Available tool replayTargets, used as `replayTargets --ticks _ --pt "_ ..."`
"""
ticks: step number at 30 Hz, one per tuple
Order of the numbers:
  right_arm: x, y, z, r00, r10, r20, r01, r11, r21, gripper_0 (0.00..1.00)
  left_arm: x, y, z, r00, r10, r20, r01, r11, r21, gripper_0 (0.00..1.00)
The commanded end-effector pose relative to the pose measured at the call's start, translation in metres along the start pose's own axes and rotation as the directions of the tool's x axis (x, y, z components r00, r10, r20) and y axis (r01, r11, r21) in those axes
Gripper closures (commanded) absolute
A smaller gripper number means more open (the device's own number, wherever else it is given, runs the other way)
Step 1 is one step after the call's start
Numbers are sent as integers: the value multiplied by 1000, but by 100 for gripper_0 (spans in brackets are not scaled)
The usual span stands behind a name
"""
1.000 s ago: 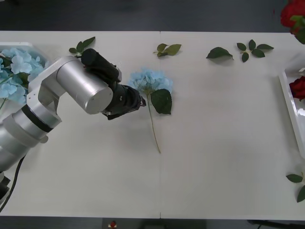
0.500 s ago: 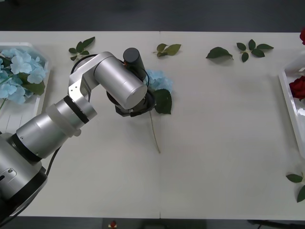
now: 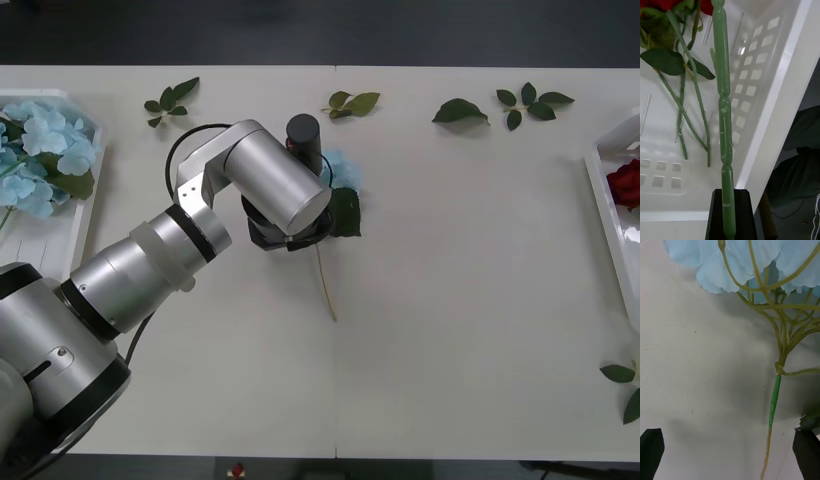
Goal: Put the red flowers into the right box and the blue flowers into the left box
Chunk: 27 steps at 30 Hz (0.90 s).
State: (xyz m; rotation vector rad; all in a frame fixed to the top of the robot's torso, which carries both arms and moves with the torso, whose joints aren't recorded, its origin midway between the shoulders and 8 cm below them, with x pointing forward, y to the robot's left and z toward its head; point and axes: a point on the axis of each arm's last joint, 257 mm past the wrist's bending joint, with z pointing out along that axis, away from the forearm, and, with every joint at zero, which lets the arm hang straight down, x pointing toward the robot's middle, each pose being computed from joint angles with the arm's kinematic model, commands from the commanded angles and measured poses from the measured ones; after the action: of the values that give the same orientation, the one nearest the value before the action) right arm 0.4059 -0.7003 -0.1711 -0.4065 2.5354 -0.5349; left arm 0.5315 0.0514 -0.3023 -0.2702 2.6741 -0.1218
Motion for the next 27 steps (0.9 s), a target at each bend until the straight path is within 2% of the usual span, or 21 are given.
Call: replayTargets --ticks 1,15,22,23,24,25,26,27 --pt "4 -9 13 1000 -15 15 14 999 50 100 -10 -14 -11 997 60 43 -61 998 0 0" --pt "28 -11 61 996 -92 13 88 979 185 100 4 -11 -5 995 101 28 -100 994 -38 0" --pt "32 -9 67 995 -105 1 102 976 192 100 8 -10 -2 992 121 26 -120 991 -52 0" --pt "32 -11 66 994 -108 -1 106 975 196 94 9 -9 -1 992 126 29 -124 991 -57 0" --pt "32 -11 66 993 -114 -2 112 974 197 78 10 -9 -1 991 130 28 -128 990 -60 0" --pt "33 -12 66 993 -116 -5 114 973 198 67 11 -9 0 991 133 28 -131 989 -62 0" --pt "32 -12 65 993 -120 -5 118 973 200 50 10 -9 -1 991 133 29 -131 989 -62 0" --pt "31 -12 65 993 -121 -4 119 972 201 39 10 -9 -1 990 137 30 -135 989 -61 1"
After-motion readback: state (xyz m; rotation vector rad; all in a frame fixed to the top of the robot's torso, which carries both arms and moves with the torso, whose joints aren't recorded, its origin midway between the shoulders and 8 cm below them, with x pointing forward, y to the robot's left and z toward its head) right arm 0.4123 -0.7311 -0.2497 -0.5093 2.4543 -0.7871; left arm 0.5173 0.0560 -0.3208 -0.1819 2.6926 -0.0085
